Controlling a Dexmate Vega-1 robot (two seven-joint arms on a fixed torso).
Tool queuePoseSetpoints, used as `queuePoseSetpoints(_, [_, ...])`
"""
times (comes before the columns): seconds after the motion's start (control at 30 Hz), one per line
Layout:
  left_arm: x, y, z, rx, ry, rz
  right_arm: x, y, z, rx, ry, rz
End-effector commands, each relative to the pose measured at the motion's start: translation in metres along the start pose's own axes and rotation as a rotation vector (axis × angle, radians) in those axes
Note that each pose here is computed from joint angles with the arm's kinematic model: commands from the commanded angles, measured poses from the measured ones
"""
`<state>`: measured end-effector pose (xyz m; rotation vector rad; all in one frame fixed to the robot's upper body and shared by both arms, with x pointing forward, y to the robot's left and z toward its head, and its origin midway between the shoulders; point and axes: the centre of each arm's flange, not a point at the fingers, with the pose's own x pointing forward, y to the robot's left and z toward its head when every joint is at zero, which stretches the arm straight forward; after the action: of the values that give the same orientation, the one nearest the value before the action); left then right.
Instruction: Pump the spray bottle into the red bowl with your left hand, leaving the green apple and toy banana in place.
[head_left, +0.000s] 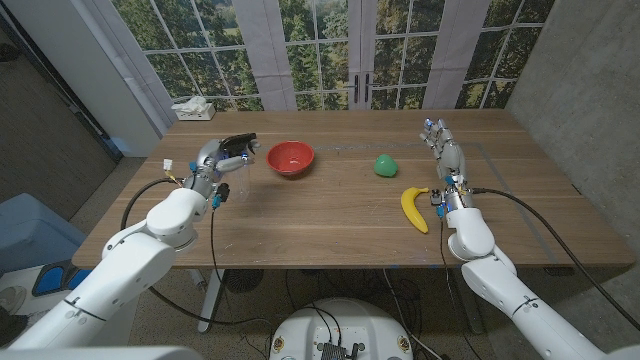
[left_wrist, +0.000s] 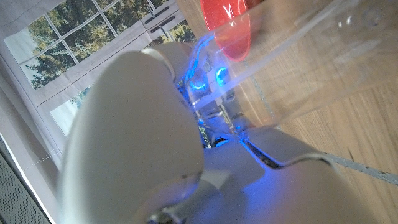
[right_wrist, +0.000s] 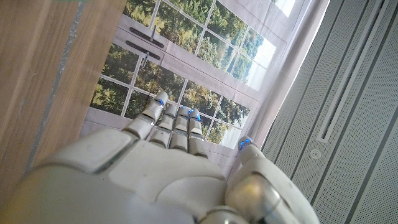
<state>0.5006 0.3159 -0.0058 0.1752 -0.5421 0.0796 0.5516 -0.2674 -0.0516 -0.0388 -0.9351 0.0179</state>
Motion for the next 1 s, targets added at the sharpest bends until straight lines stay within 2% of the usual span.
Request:
queuePoseSetpoints(0.03, [0.01,0.001,0.002,0.029,0.004,0.024,0.002,0.001,0.002,0.007,-0.012,0.02])
queuePoseSetpoints(0.53, [0.038,0.004,0.003,0.069,-0.007,0.028,0.005,0.005,0.004,0.017,-0.021,0.047])
queuePoseSetpoints(1.0, [0.069,0.0,0.005,0.097,-0.006,0.009,0.006,0.003,0.004,0.015,-0.021,0.043])
